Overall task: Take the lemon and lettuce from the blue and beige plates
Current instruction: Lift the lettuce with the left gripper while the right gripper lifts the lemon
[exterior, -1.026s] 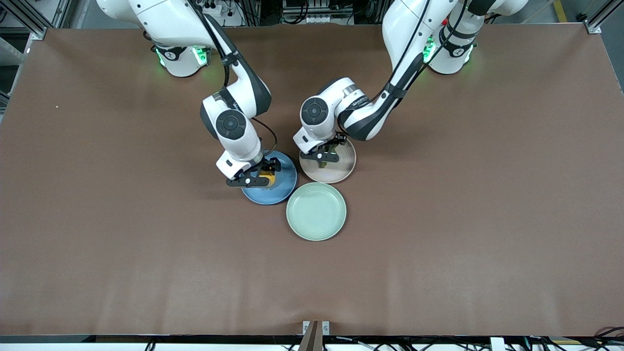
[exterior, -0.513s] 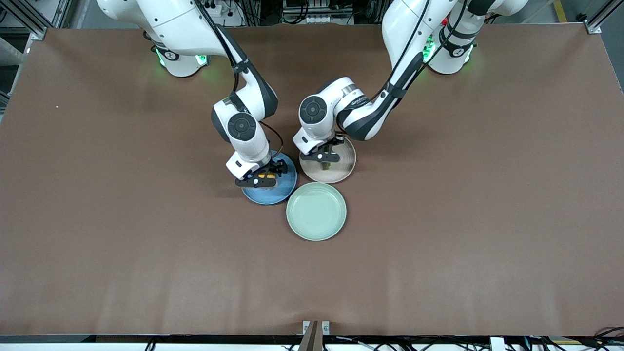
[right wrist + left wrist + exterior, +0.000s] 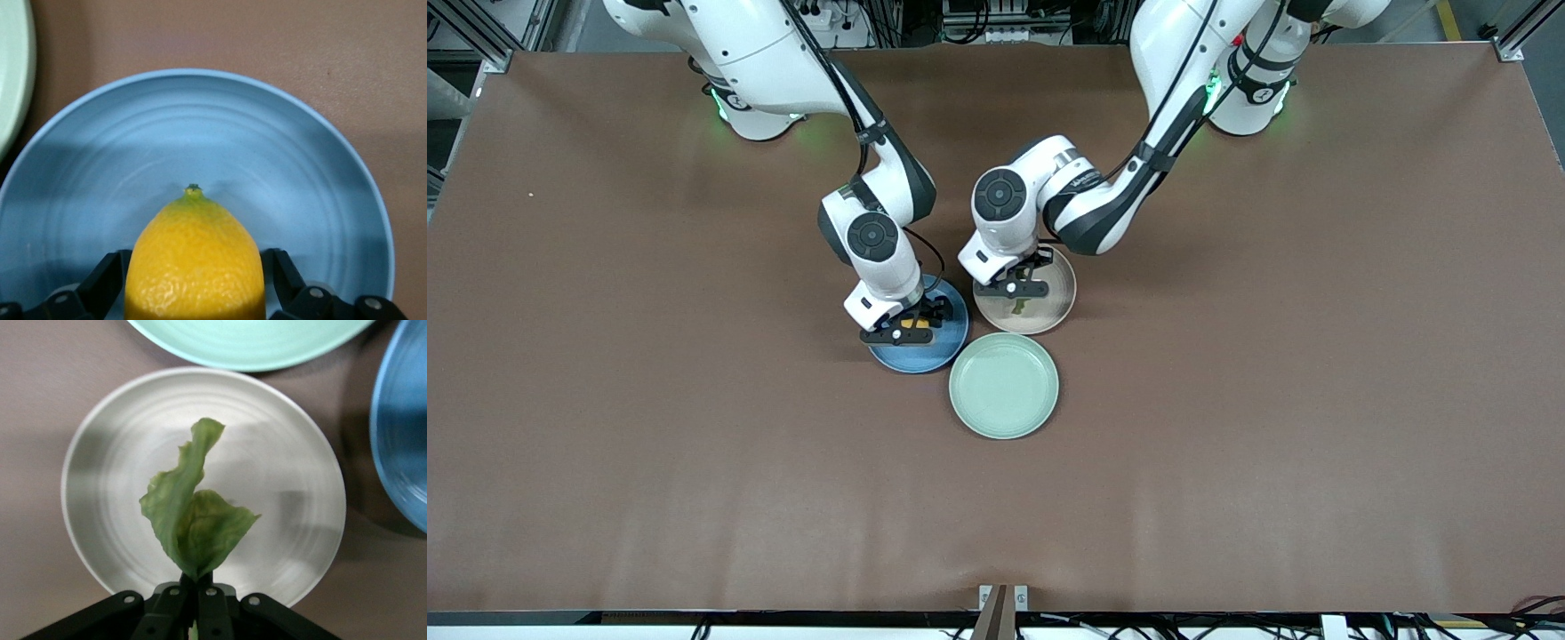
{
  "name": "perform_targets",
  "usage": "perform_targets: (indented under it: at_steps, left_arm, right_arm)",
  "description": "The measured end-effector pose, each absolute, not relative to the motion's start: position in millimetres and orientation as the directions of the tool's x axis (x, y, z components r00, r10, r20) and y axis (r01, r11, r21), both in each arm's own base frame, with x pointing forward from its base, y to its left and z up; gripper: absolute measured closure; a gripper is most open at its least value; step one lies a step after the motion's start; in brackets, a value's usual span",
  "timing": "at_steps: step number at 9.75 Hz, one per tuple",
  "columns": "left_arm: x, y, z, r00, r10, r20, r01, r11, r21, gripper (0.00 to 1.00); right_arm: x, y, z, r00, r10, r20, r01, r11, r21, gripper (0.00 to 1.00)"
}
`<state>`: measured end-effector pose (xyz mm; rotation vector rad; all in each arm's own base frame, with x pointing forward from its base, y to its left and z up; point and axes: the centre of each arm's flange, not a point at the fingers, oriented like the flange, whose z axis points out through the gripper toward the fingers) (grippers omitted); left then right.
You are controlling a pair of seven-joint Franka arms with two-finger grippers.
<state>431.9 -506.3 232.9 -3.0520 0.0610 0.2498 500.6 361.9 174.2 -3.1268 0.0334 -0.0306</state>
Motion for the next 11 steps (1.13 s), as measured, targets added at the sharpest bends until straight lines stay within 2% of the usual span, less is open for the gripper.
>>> perform_targets:
  at_steps: [3,4,5,6,7,11]
  left_arm:
    - [455.3,-490.6,249.6,0.987,0.007,-0.163,-0.007,-0.996,-0.085,0.97]
    - [468.8,-482.0,257.1,0.986,0.03,-0.164,0.015,-0.996,-0.089,0.97]
    - [482.2,-472.8,265.3,0.985,0.053,-0.165,0.038,-0.995,-0.093,0.97]
    - [494.8,-463.5,272.5,0.984,0.075,-0.164,0.06,-0.994,-0.094,0.97]
    - [505.3,-454.9,277.3,0.983,0.094,-0.16,0.08,-0.993,-0.091,0.97]
    - [548.5,-401.3,286.6,0.979,0.115,-0.168,0.101,-0.991,-0.085,0.97]
  right_arm:
    - [499.2,363.6,174.0,1.0,-0.019,0.019,-0.019,-1.0,-0.014,0.01]
    - [498.9,364.0,174.0,1.0,-0.019,0.019,-0.018,-1.0,-0.014,0.08]
    - [499.0,364.1,174.3,1.0,-0.019,0.02,-0.018,-1.0,-0.015,0.1]
    - [499.8,364.7,176.6,1.0,-0.019,0.023,-0.018,-1.0,-0.018,0.28]
    - [499.8,364.8,177.1,1.0,-0.019,0.023,-0.019,-1.0,-0.017,0.39]
    - [500.2,363.5,175.7,0.999,-0.042,0.019,-0.041,-0.999,-0.014,0.43]
